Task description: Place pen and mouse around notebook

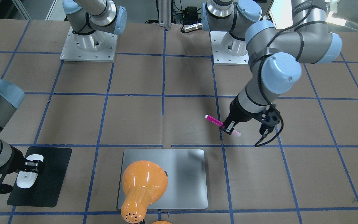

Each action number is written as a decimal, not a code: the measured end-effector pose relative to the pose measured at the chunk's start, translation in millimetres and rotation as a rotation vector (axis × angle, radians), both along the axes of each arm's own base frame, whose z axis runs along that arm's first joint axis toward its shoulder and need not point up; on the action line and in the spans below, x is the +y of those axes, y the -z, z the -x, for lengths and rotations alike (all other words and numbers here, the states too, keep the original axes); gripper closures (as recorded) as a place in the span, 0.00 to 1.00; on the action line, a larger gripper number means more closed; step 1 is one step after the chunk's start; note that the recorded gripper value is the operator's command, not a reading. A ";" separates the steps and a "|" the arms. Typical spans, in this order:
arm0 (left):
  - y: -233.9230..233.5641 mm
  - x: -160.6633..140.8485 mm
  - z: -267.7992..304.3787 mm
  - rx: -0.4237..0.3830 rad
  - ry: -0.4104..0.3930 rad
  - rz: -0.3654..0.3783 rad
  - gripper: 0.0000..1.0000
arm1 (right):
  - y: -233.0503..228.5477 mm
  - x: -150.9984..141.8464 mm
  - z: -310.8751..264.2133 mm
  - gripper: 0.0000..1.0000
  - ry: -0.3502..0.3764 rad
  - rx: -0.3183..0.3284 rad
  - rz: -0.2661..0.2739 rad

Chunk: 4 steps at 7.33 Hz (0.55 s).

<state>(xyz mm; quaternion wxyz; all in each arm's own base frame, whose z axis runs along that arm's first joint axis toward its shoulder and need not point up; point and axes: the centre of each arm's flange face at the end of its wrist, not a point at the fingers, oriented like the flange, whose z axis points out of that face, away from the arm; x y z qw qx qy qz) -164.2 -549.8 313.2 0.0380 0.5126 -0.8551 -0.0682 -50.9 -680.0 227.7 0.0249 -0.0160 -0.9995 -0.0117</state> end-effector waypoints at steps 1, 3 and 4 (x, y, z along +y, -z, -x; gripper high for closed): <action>9.1 12.5 41.0 -0.014 -0.106 -0.040 1.00 | 11.1 -4.0 0.4 0.69 0.000 -0.003 -0.009; 34.2 34.0 111.5 -0.046 -0.274 -0.088 1.00 | 27.3 -5.1 0.6 0.28 0.002 -0.010 -0.030; 52.6 43.1 140.2 -0.060 -0.348 -0.104 1.00 | 31.8 -4.8 0.7 0.00 0.003 -0.010 -0.038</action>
